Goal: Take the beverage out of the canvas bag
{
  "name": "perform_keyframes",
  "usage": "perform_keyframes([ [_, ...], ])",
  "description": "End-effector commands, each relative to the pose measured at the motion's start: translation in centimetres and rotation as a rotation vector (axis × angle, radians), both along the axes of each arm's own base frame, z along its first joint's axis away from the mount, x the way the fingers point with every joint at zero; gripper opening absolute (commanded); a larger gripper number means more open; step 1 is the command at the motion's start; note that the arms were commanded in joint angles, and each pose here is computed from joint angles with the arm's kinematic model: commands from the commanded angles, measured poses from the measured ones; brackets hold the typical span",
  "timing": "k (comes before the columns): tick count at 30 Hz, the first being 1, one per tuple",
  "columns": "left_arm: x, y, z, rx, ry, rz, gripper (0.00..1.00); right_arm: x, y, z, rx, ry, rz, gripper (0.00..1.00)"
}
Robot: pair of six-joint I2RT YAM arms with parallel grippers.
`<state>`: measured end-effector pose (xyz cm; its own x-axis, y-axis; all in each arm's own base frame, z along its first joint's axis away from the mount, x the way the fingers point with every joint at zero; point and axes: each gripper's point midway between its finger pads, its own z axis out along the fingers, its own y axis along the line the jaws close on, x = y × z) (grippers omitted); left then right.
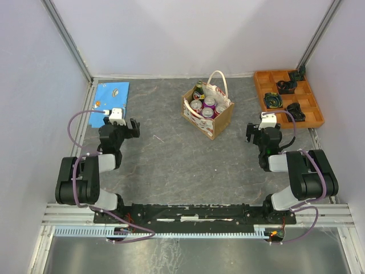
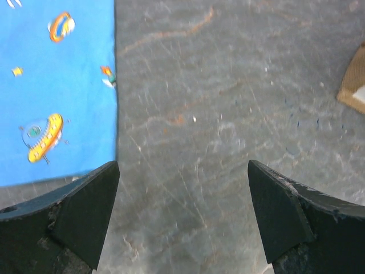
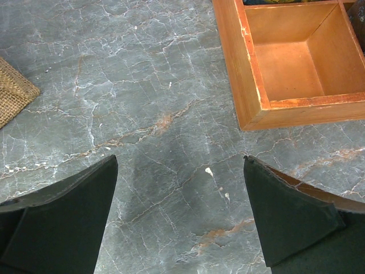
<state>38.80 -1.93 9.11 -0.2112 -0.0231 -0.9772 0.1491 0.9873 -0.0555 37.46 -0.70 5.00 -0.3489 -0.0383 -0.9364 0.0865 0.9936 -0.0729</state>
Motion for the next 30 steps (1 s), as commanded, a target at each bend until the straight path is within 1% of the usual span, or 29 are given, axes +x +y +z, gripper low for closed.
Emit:
perform_keyframes([
  [1,1.2,-0.4,2.6,0.069,-0.004,-0.004,0.99,1.3,0.1,1.9,0.002,-0.065,-0.002,0.99],
  [2,1.2,-0.6,3.1,0.089,-0.016,-0.006,0.99,1.3,0.1,1.9,0.001,-0.065,-0.002,0.99],
  [5,2.0,-1.0,6.7,0.108,-0.109,-0.005,0.99,1.3,0.0,1.9,0.002,-0.065,-0.003,0.99],
  [7,3.0,-1.4,9.4,0.079,-0.145,-0.008,0.99,1.3,0.1,1.9,0.002,-0.064,-0.002,0.99],
  [10,4.9,-3.5,12.9,0.027,-0.141,-0.089,0.99,1.3,0.1,1.9,0.001,-0.065,-0.002,0.99],
  [13,6.4,-6.9,15.7,0.013,-0.137,-0.147,0.99,1.3,0.1,1.9,0.002,-0.065,-0.001,0.99],
  [16,7.8,-11.3,18.7,0.025,-0.132,-0.226,0.99,1.3,0.1,2.0,0.001,-0.067,-0.001,0.99],
  [19,9.1,-15.5,20.3,0.037,-0.071,-0.307,0.99,1.3,0.1,1.9,0.002,-0.066,-0.002,0.99],
  [20,9.5,-17.0,21.6,0.038,-0.050,-0.334,0.99,1.3,0.1,1.9,0.002,-0.066,0.000,0.99],
  [23,10.4,-20.7,22.3,0.057,0.012,-0.421,0.99,1.3,0.1,1.9,0.003,-0.064,-0.001,0.99],
  [26,10.5,-23.6,23.7,0.043,0.006,-0.517,1.00,1.3,0.1,1.9,0.003,-0.066,-0.001,0.99],
  [28,10.6,-24.9,24.4,0.038,-0.006,-0.561,0.97,1.3,0.1,1.9,0.003,-0.066,-0.001,0.99],
  [29,10.6,-25.5,24.4,0.037,-0.006,-0.581,0.93,1.3,0.0,1.9,0.003,-0.066,-0.002,0.99],
  [30,10.5,-26.1,24.4,0.041,-0.005,-0.602,0.84,1.3,0.0,2.0,0.003,-0.067,-0.002,0.99],
])
